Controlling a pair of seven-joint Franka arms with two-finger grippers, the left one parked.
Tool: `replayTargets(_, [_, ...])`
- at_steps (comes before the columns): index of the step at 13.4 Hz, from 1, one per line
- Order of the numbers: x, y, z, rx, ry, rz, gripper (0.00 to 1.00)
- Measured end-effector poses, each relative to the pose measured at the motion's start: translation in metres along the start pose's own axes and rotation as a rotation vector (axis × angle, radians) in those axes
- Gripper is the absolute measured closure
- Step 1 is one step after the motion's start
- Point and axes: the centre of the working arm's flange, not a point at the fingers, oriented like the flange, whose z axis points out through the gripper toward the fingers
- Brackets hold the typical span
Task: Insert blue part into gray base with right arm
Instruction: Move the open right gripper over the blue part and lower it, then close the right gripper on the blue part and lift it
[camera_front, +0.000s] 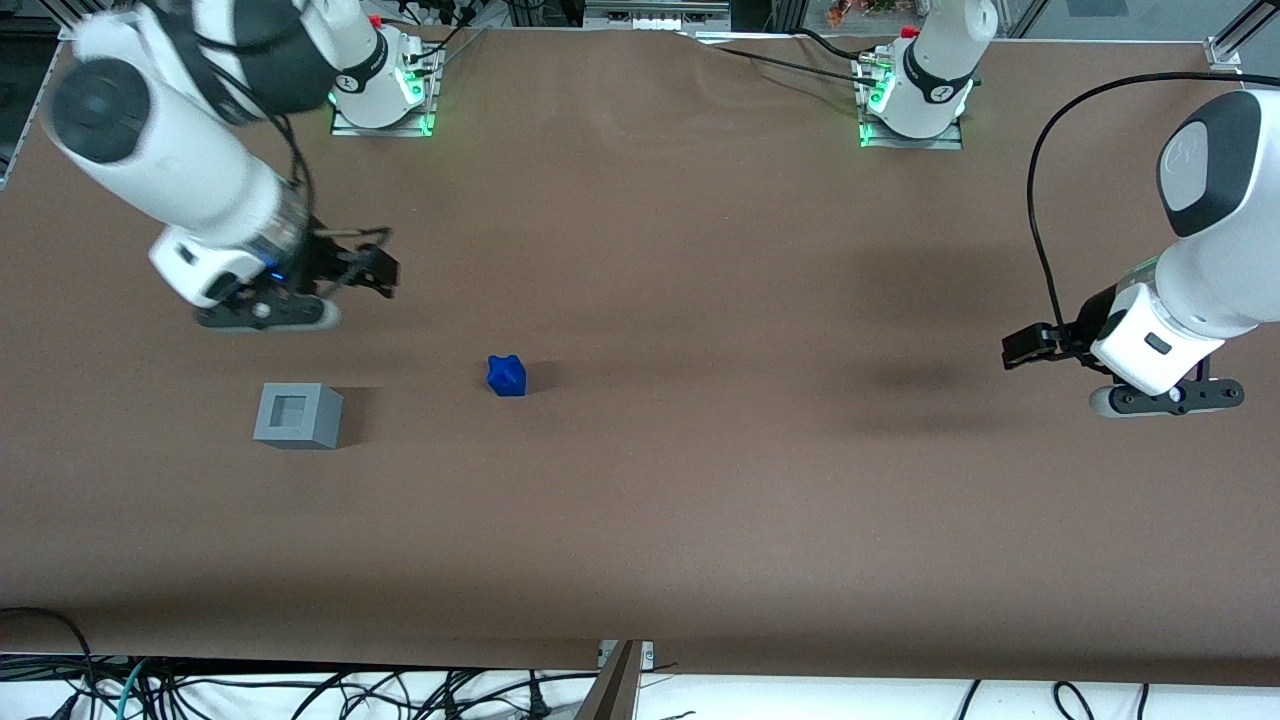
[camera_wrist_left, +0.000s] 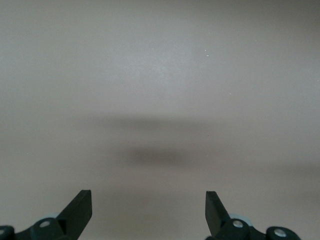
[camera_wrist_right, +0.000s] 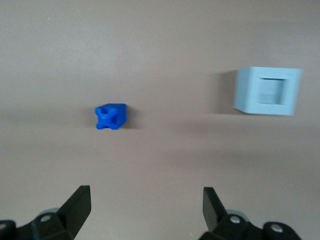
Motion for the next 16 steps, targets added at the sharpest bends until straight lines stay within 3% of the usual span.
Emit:
replayTargets(4, [0.037,-0.051,0.106,0.032,0.046,0.056,0.01])
replayTargets(8, [0.048,-0.075,0.182,0.045,0.051,0.092,0.01])
replayTargets(16, [0.036,-0.093,0.225,0.02,0.013,0.1,0.01])
